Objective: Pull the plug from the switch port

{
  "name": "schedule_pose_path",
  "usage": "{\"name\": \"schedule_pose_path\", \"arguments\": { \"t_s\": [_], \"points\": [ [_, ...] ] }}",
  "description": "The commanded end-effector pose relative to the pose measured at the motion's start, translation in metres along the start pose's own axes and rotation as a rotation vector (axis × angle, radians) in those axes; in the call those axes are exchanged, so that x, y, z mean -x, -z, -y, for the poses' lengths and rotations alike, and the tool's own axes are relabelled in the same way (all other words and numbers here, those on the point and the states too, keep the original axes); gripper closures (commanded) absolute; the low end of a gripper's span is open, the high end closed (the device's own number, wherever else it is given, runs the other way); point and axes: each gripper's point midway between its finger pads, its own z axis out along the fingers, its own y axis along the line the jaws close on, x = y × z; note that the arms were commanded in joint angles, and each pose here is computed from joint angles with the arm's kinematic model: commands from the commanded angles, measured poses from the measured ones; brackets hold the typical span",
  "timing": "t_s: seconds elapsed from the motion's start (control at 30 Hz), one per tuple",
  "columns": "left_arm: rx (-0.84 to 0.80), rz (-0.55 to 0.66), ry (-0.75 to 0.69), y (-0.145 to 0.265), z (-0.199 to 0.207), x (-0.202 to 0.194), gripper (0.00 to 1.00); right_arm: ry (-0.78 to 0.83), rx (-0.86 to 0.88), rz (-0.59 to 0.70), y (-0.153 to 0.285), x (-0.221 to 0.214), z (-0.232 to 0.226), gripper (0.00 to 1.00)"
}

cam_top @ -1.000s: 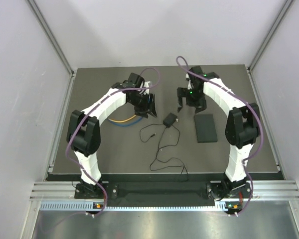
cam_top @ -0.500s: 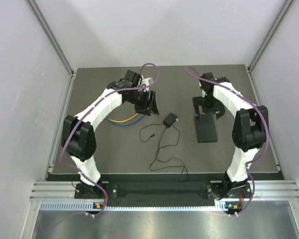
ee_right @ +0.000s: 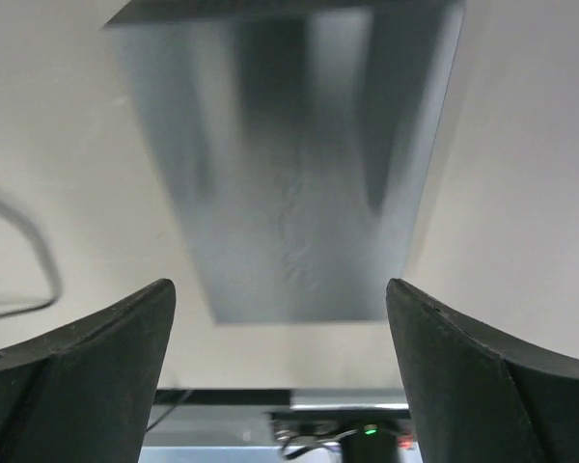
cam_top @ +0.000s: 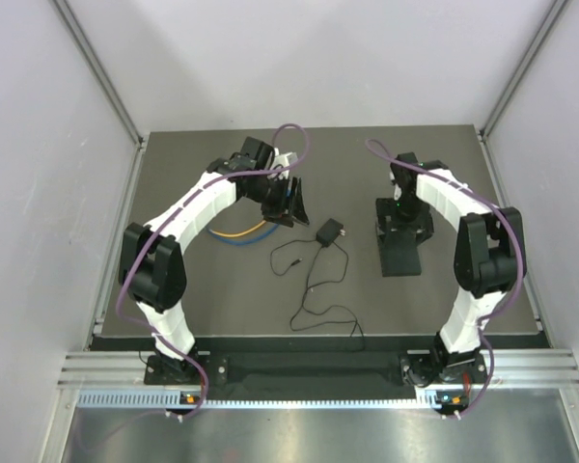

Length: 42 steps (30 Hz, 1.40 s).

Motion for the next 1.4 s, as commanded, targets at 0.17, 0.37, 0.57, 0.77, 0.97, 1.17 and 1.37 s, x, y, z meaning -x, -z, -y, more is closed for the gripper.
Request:
{"name": "schedule_pose_path", "arguments": {
  "t_s": [0.17, 0.37, 0.57, 0.77, 0.97, 1.17, 1.37],
  "points": [
    [-0.067, -0.010, -0.006, -0.003, 0.010, 0.003, 0.39, -0.070, 0.135, 0.113, 0.050, -0.015, -0.035, 0.14],
    [-0.074, -0.013, 0.007, -0.003, 0.012, 0.003, 0.39, 0.033, 0.275, 0.067, 0.042, -0.042, -0.074, 0.40],
    [-0.079, -0.016, 0.000, -0.001, 0.015, 0.004, 0.39, 0.122, 0.233, 0.049, 0.016, -0.060, -0.109, 0.82],
    [-0.066, -0.029, -0.008, 0.003, 0.013, 0.000, 0.39, 0.047, 0.109, 0.035, -0.009, -0.069, -0.092, 1.00],
    [-0.061, -0.046, -0.024, 0.005, 0.012, -0.006, 0.39, -0.020, -0.030, 0.028, -0.020, -0.073, -0.055, 1.00],
    [-0.060, -0.047, -0.050, 0.009, 0.013, -0.008, 0.39, -0.154, -0.127, 0.043, -0.017, -0.069, -0.010, 1.00],
    [-0.067, -0.060, -0.057, 0.009, 0.013, -0.012, 0.39, -0.305, -0.243, 0.089, -0.012, -0.036, 0.050, 1.00]
  ]
}}
